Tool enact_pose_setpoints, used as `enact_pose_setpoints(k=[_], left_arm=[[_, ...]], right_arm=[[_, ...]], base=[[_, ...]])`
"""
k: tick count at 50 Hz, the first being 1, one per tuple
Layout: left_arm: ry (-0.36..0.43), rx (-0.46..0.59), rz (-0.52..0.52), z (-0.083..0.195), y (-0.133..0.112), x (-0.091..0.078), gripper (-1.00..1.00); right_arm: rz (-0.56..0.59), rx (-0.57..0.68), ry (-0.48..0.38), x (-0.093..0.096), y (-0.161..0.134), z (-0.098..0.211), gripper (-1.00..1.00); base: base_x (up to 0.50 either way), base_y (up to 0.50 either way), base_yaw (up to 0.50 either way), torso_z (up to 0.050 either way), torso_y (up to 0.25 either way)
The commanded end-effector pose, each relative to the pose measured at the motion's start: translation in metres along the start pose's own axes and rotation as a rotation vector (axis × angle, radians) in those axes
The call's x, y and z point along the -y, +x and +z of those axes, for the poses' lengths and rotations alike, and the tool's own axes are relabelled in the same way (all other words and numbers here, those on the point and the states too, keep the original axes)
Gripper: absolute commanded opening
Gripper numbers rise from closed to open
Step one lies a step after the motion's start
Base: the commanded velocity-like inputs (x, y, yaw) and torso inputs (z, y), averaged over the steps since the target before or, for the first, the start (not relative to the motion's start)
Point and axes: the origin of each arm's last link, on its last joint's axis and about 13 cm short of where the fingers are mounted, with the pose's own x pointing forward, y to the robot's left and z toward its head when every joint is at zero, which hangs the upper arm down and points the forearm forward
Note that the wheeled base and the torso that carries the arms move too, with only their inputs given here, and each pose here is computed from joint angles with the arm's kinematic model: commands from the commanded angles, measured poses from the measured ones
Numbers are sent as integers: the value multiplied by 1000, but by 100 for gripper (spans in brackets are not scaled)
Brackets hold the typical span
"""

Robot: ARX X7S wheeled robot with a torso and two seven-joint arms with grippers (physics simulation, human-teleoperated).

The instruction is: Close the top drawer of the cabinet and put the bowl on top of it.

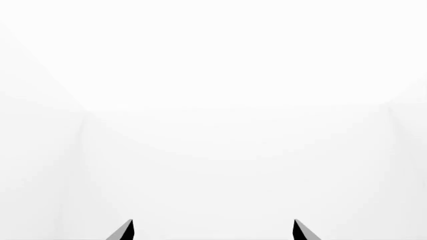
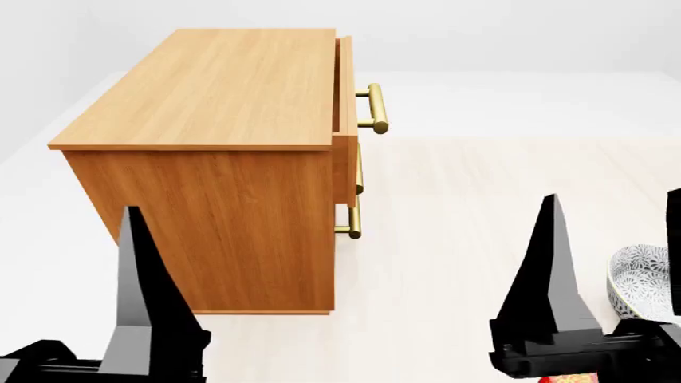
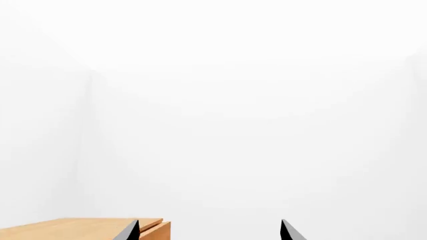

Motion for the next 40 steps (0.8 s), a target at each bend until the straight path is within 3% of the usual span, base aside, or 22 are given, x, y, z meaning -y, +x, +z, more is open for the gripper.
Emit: enact_pose_setpoints(k=[1, 15, 21, 29, 40], left_arm=[[25, -5, 2, -4, 0, -2, 100], [24, -3, 6, -5, 0, -3, 100], [23, -5, 4, -5, 0, -2, 100], [23, -5, 5, -6, -1, -3, 100], [24, -7, 3, -5, 0, -2, 100]], right_arm=[[5, -101, 5, 9, 25, -15, 100], [64, -366, 62, 30, 92, -58, 100], [46, -467, 42, 38, 115, -73, 100], [116, -557, 27, 44, 133, -88, 100], [95, -631, 36, 51, 152, -113, 100]], base=[[0, 0, 0, 0, 0], [0, 0, 0, 0, 0], [0, 0, 0, 0, 0], [0, 0, 0, 0, 0], [0, 0, 0, 0, 0]])
